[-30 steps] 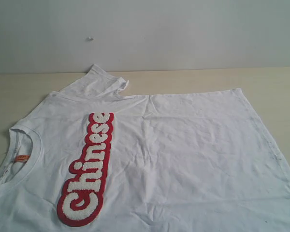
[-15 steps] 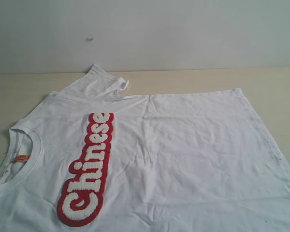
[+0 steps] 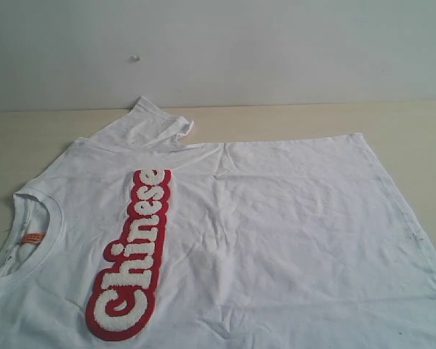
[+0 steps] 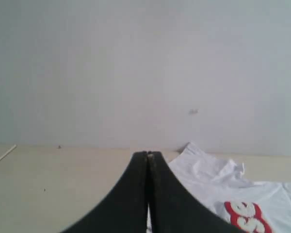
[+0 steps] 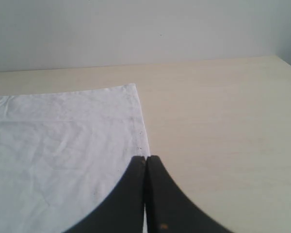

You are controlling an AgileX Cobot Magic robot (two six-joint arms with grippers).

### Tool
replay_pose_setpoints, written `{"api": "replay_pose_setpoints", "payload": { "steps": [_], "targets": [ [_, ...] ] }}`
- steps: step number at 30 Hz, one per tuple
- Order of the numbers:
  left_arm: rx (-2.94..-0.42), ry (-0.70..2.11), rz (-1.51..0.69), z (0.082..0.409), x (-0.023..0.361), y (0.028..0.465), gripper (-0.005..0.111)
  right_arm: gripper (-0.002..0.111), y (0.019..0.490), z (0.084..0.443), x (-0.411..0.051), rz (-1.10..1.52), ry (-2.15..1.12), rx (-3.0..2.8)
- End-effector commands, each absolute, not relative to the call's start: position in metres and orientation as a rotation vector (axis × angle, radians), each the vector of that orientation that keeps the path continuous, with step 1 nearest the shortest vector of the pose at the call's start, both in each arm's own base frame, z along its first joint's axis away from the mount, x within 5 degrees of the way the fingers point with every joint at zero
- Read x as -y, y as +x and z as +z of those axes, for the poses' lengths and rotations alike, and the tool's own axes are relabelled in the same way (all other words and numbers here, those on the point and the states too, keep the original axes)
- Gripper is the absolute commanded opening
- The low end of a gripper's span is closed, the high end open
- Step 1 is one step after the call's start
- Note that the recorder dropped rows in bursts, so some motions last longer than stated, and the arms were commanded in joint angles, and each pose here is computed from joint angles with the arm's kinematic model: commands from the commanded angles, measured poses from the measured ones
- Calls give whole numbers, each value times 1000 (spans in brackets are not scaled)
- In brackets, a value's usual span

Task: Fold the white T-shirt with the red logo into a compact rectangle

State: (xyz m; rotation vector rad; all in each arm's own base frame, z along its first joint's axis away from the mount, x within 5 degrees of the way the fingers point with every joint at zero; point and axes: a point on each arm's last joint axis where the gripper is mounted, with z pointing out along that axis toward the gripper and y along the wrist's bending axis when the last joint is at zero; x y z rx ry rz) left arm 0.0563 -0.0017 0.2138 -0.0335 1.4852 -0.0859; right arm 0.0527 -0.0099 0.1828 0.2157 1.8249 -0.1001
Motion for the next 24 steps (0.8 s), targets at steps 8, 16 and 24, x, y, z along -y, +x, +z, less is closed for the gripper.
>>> {"api": "replay_pose_setpoints", "payload": {
  "steps": [8, 16, 24],
  "targets": [
    [-1414, -83, -152, 219, 2, 55, 0, 0, 55, 207, 11, -228, 88, -1554],
    [-1377, -263, -371, 221, 2, 55, 0, 0, 45, 244, 17, 253, 485, -1031],
    [-1321, -337, -482, 225, 2, 54, 0, 0, 40, 250, 22, 422, 602, -885]
  ]
}}
